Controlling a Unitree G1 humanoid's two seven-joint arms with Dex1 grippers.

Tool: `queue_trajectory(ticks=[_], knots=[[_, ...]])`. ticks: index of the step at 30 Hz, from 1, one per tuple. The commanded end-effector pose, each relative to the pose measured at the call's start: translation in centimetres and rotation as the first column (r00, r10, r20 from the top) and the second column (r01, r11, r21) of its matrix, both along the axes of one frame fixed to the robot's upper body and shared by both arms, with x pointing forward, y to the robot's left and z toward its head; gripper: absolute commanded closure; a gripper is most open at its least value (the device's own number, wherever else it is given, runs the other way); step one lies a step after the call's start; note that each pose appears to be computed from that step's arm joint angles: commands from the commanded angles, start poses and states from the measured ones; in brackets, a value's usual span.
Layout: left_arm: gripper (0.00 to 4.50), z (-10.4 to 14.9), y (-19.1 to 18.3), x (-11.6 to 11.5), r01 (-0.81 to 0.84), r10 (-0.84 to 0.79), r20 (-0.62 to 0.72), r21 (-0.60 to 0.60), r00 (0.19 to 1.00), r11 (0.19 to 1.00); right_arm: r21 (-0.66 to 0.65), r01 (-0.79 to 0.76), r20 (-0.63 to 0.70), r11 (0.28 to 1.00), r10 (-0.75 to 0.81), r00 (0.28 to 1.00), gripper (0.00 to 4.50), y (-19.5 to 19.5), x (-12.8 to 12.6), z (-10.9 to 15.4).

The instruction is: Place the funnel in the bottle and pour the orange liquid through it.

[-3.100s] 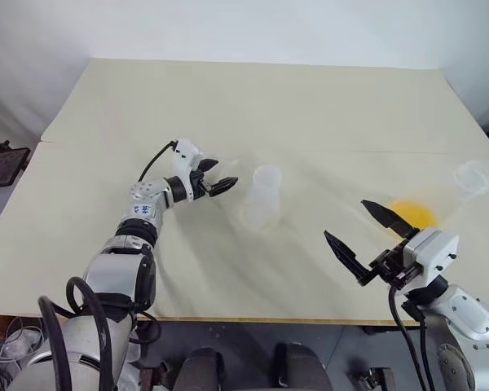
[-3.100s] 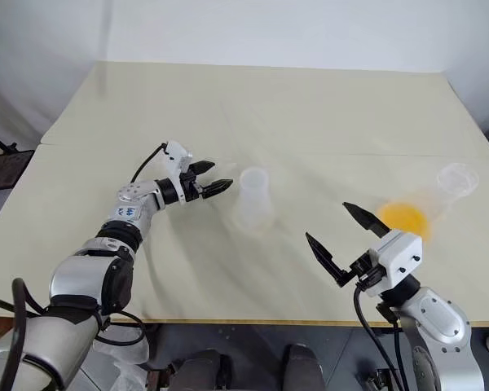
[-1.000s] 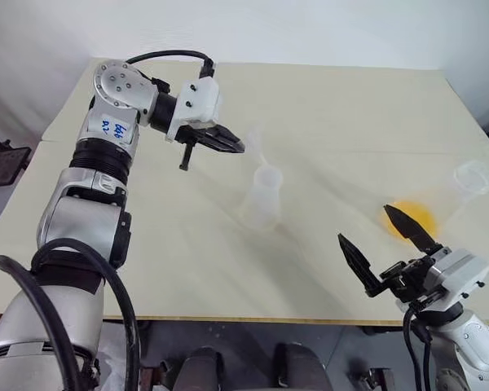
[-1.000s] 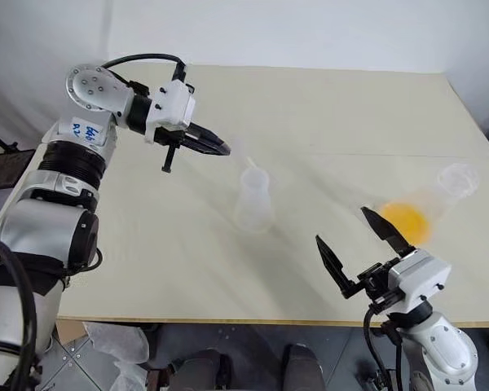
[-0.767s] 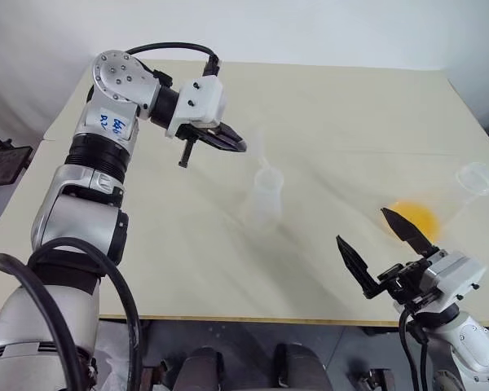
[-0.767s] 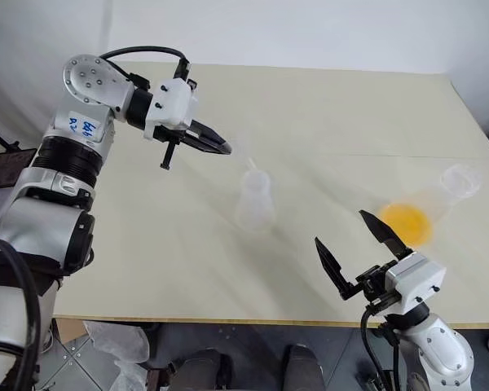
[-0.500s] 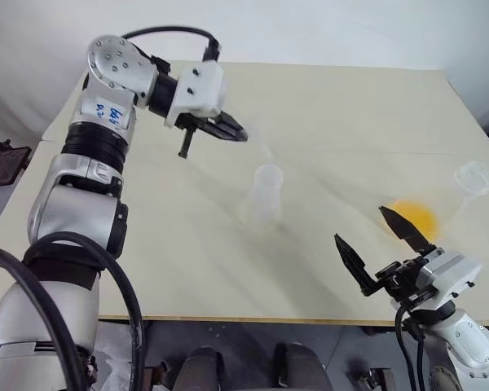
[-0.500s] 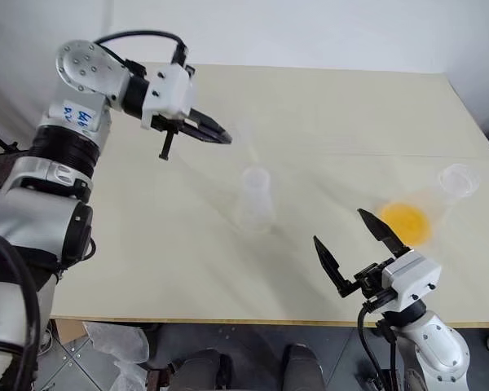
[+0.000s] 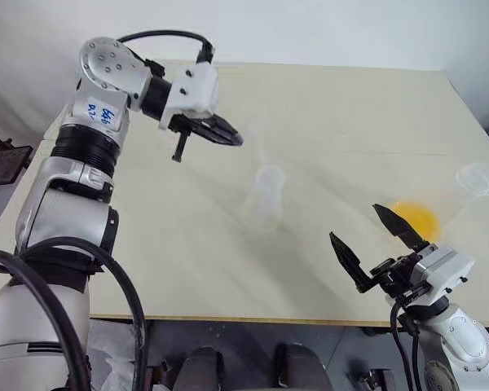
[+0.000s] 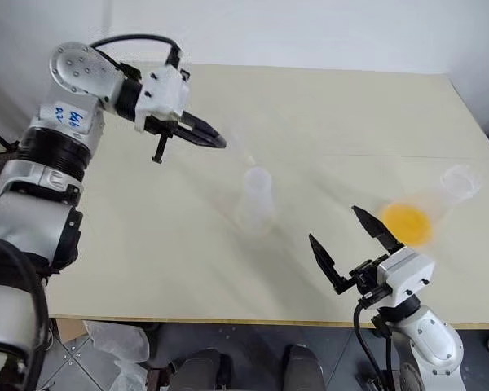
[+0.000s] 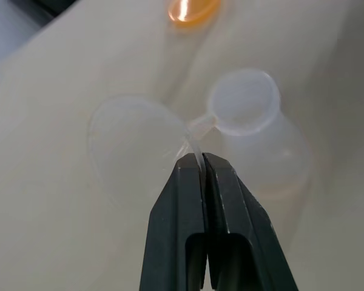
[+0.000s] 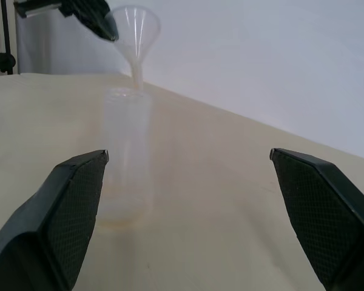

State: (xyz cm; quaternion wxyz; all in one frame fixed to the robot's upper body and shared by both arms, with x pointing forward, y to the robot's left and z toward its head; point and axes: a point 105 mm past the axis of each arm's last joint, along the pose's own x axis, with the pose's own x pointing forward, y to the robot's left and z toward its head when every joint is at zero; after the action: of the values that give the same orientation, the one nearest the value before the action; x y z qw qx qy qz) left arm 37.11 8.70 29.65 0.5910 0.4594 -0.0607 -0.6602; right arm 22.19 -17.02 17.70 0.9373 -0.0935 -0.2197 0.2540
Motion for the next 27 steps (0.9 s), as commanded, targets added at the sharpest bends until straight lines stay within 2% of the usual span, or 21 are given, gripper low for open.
queue_trajectory(ticks=[1, 8, 11, 15, 27], knots=[[4.49, 0.2, -0.7, -1.7, 0.119, -0.118, -0.014, 0.089, 0.993, 0.989, -0.010, 0.007, 0.027, 1.000, -0.007, 1.000, 0.00, -0.1, -0.2, 0.6], [4.49, 0.6, -1.8, -2.3, 0.155, -0.154, -0.013, 0.100, 0.988, 0.983, -0.009, 0.010, 0.027, 1.000, -0.010, 1.000, 0.00, 0.0, -0.2, 0.6], [4.49, 2.2, -1.7, -1.1, 0.072, -0.073, 0.056, 0.033, 0.996, 0.997, -0.006, 0.012, 0.026, 1.000, -0.012, 1.000, 0.00, 0.1, -0.2, 0.5], [4.49, 3.4, -1.3, -1.0, 0.063, -0.062, 0.045, -0.032, 0.997, 0.997, -0.006, 0.010, 0.027, 1.000, -0.009, 1.000, 0.00, 0.2, 0.0, 0.5], [4.49, 3.2, -0.3, -1.9, 0.095, -0.095, -0.005, 0.002, 0.995, 0.995, -0.014, 0.000, 0.030, 1.000, 0.001, 1.000, 0.00, 0.1, 0.4, 0.5]])
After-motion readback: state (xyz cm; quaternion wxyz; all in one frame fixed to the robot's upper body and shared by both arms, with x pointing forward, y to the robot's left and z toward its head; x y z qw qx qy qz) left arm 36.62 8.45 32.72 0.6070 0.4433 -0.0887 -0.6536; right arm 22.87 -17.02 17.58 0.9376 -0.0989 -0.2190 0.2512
